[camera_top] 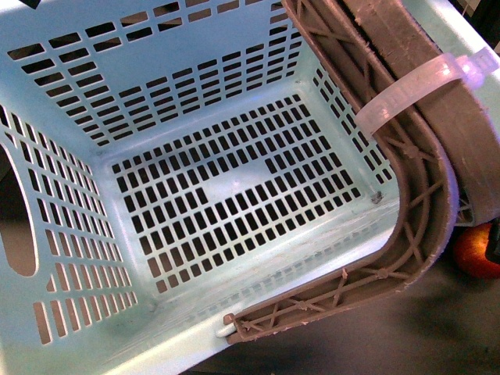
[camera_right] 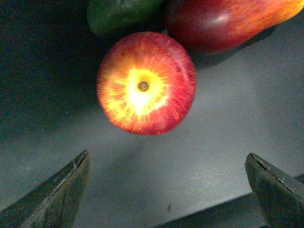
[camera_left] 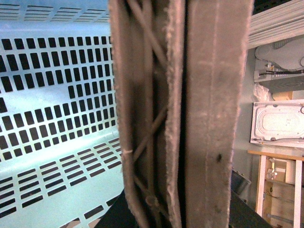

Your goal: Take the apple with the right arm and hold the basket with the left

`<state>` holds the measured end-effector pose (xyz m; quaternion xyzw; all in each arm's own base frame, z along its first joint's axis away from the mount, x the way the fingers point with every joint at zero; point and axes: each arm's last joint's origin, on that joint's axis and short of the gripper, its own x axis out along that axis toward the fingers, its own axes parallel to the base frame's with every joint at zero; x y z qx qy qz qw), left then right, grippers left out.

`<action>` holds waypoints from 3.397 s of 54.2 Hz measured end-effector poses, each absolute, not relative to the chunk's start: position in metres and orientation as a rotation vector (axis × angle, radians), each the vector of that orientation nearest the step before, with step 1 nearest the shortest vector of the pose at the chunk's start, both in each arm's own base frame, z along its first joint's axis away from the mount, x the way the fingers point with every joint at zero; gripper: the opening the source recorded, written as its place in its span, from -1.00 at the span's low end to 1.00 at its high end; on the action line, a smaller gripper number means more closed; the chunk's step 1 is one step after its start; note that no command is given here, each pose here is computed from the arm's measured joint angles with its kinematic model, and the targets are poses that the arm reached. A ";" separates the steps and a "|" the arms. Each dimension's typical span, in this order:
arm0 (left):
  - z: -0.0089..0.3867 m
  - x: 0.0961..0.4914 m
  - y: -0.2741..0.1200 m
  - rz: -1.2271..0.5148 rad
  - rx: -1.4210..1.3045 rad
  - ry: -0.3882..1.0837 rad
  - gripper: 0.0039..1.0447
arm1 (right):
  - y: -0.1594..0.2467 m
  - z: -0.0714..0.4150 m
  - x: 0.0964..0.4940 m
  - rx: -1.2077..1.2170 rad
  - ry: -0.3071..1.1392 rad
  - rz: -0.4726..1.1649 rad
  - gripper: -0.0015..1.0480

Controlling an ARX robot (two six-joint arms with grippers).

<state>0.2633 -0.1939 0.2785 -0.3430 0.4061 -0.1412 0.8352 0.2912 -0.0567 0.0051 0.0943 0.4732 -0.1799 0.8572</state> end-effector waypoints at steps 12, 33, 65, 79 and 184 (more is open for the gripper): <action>0.279 0.263 -0.194 -0.299 -0.726 0.860 -0.68 | -0.053 -0.010 0.310 0.181 1.011 -0.373 0.83; 0.279 0.263 -0.194 -0.299 -0.726 0.860 -0.68 | -0.058 -0.032 0.338 0.168 1.031 -0.395 0.83; 0.279 0.263 -0.194 -0.299 -0.726 0.860 -0.68 | -0.062 -0.054 0.358 0.160 1.052 -0.408 0.57; 0.279 0.263 -0.194 -0.299 -0.726 0.860 -0.68 | -0.060 -0.049 0.347 0.160 1.051 -0.386 0.52; 0.277 0.263 -0.194 -0.299 -0.723 0.864 -0.68 | 0.104 0.205 0.249 0.289 0.346 0.160 0.83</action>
